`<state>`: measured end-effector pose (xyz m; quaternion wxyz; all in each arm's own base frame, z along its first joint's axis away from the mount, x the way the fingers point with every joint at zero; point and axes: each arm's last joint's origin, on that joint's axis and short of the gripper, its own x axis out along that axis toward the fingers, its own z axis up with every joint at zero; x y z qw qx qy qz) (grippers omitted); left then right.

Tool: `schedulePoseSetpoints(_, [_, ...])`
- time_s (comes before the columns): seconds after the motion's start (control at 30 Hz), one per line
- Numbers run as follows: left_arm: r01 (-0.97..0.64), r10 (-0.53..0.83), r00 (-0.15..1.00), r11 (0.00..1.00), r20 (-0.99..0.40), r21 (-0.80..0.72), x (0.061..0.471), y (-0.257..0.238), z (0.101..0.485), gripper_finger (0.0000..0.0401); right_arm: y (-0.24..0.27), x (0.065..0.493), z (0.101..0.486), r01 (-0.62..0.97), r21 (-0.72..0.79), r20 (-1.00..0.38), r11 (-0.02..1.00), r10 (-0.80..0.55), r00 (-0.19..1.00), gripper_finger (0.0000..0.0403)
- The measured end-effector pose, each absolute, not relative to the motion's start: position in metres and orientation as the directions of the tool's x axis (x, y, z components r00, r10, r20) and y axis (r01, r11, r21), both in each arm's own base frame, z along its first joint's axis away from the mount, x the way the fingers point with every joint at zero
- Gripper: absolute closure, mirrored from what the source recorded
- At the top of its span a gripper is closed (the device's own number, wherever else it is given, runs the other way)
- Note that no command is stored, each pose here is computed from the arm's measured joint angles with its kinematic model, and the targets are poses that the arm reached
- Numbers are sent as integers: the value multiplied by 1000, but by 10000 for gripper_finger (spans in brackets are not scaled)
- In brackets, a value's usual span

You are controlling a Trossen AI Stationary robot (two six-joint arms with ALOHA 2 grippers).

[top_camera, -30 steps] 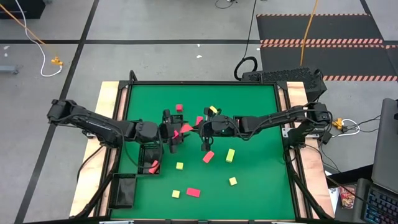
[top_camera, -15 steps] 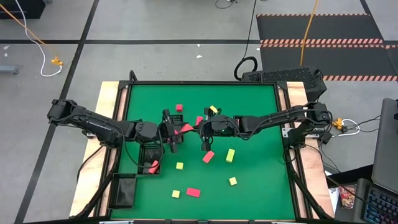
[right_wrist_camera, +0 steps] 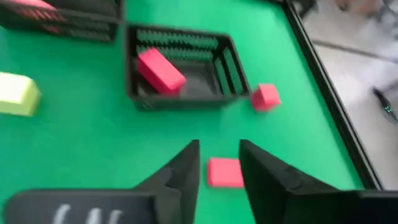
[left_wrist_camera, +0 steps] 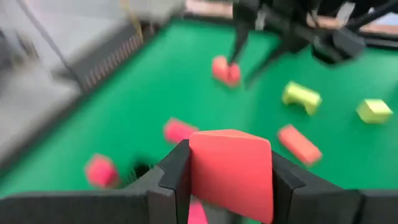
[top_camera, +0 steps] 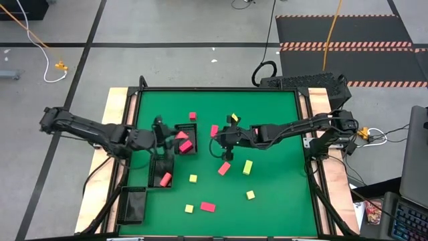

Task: Sort & place blocks by color
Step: Put the orange block into the middle black bin

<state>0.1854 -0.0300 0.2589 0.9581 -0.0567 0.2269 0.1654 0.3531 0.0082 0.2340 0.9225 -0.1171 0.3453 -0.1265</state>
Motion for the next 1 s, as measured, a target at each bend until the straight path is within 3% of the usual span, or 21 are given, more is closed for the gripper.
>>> schedulePoseSetpoints(0.17, [-421, 199, 730, 884, -654, -201, 163, -40, 242, 278, 2, 345, 228, 280, -355, -640, 892, -450, 622, 244])
schedulePoseSetpoints(0.3, [-459, 34, 607, 831, -794, -315, 150, -47, 231, 278, -2, 338, 221, 291, -358, -698, 887, -461, 548, 233])
schedulePoseSetpoints(0.53, [-459, -200, 429, 792, -881, -403, 137, -55, 224, 279, -3, 334, 219, 291, -357, -721, 887, -460, 518, 237])
schedulePoseSetpoints(0.67, [-402, -225, 408, 826, -885, -396, 136, -56, 224, 276, -3, 335, 219, 294, -355, -717, 888, -460, 523, 238])
schedulePoseSetpoints(0.73, [-380, -211, 416, 844, -885, -380, 136, -55, 224, 231, -3, 335, 219, 294, -355, -718, 888, -460, 523, 238])
schedulePoseSetpoints(0.9, [-358, -185, 426, 864, -885, -353, 137, -53, 224, 70, -2, 334, 218, 253, -372, -731, 893, -450, 513, 238])
schedulePoseSetpoints(1.0, [-360, -181, 430, 864, -884, -352, 138, -51, 224, 16, -1, 331, 216, 198, -364, -764, 910, -413, 495, 238])
